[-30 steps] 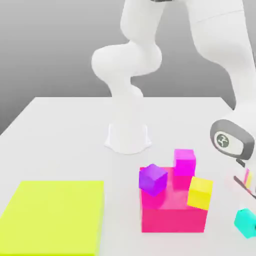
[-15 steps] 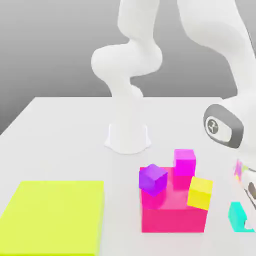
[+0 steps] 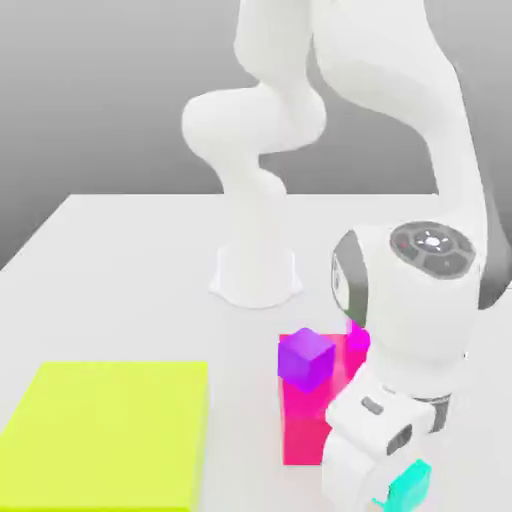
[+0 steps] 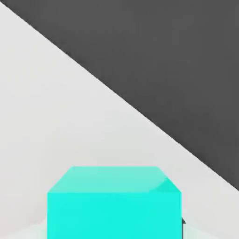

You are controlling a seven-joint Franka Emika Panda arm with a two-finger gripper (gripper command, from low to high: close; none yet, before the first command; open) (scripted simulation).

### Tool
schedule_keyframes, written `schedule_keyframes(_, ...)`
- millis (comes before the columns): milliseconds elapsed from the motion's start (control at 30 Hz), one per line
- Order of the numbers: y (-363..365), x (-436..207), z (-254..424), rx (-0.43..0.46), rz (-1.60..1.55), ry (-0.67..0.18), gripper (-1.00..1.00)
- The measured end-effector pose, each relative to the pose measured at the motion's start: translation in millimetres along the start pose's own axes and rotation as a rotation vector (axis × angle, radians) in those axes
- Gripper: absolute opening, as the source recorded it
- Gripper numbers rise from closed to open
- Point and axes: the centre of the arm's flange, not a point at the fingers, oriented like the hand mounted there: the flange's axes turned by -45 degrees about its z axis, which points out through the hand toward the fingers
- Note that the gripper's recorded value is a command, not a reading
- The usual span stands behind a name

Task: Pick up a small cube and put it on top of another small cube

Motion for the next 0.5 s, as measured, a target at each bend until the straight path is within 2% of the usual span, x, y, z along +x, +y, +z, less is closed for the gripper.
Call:
schedule_keyframes(267, 3.2, -50.8, -70.4, -0.043, -0.026, -0.012, -1.0)
schedule_keyframes(500, -11.9, -101.3, -117.4, -0.047, -0.121, -0.01, -1.0)
